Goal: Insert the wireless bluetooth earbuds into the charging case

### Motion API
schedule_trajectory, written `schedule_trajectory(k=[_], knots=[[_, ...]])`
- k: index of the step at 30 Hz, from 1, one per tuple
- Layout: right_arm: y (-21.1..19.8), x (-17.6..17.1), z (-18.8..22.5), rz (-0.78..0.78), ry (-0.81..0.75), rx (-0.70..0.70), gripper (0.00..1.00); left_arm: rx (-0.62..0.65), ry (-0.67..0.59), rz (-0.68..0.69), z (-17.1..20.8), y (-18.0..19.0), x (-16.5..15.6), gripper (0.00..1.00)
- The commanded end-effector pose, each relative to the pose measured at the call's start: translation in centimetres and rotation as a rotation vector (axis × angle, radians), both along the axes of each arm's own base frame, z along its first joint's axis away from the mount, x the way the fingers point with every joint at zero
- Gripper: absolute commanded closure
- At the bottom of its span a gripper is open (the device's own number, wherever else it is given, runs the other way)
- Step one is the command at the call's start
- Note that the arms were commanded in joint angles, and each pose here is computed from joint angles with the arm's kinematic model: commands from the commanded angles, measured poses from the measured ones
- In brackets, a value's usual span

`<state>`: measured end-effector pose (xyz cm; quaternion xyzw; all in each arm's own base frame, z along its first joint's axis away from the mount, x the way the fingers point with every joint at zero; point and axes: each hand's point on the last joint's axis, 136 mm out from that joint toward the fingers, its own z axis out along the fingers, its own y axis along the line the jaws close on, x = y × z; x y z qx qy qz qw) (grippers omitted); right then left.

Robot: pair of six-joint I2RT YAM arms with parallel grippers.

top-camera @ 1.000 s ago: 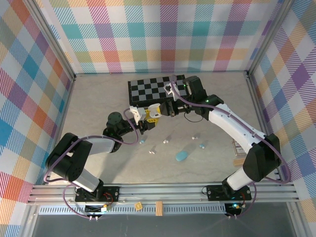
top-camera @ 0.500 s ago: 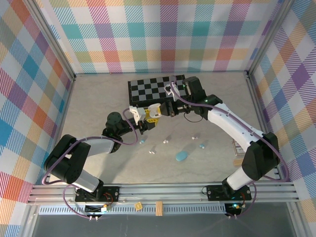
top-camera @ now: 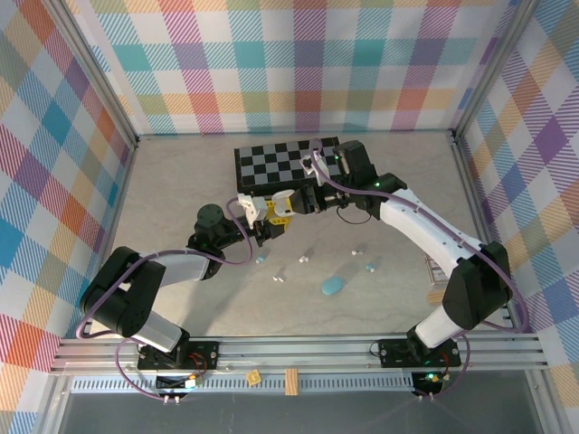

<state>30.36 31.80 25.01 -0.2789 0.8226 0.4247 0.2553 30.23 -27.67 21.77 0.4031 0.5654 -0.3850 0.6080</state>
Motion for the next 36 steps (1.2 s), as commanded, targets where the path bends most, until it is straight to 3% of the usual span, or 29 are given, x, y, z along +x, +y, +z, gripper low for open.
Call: schedule_trajectory(k=[1,6,11,15,18,21,27,36], knots=[[-0.8,-0.6,0.9,0.003,-0.041,0.008,0.54,-0.042,-0.105,-0.034,3.1,-0.5,-0.8,0.63],[-2.8,-0.7,1.8,-0.054,-0.136,0.034,0.5,-0.02,-0.105,0.0,2.6,-0.1,-0.5,0.63],[-7.2,-0.1,1.1,-0.228,-0.171,0.053,0.48,-0.019,-0.099,0.024,2.5,0.7,-0.2,0.63],[-11.5,0.9,-1.7,-0.447,-0.097,0.014,0.46,-0.021,-0.101,0.03,2.7,0.9,-0.2,0.63],[-12.9,0.6,-4.6,-0.506,-0.007,-0.054,0.39,-0.026,-0.099,0.03,2.9,1.1,-0.3,0.63],[-12.2,-0.1,-7.3,-0.452,0.108,-0.102,0.34,-0.032,-0.093,0.029,3.0,1.2,-0.4,0.63],[-8.2,-0.8,-11.3,-0.223,0.291,-0.068,0.32,-0.059,-0.094,0.025,3.7,1.6,-1.3,0.63],[-2.4,-0.4,-16.2,0.022,0.336,-0.099,0.29,-0.067,-0.073,0.072,4.0,2.9,-2.4,0.63]])
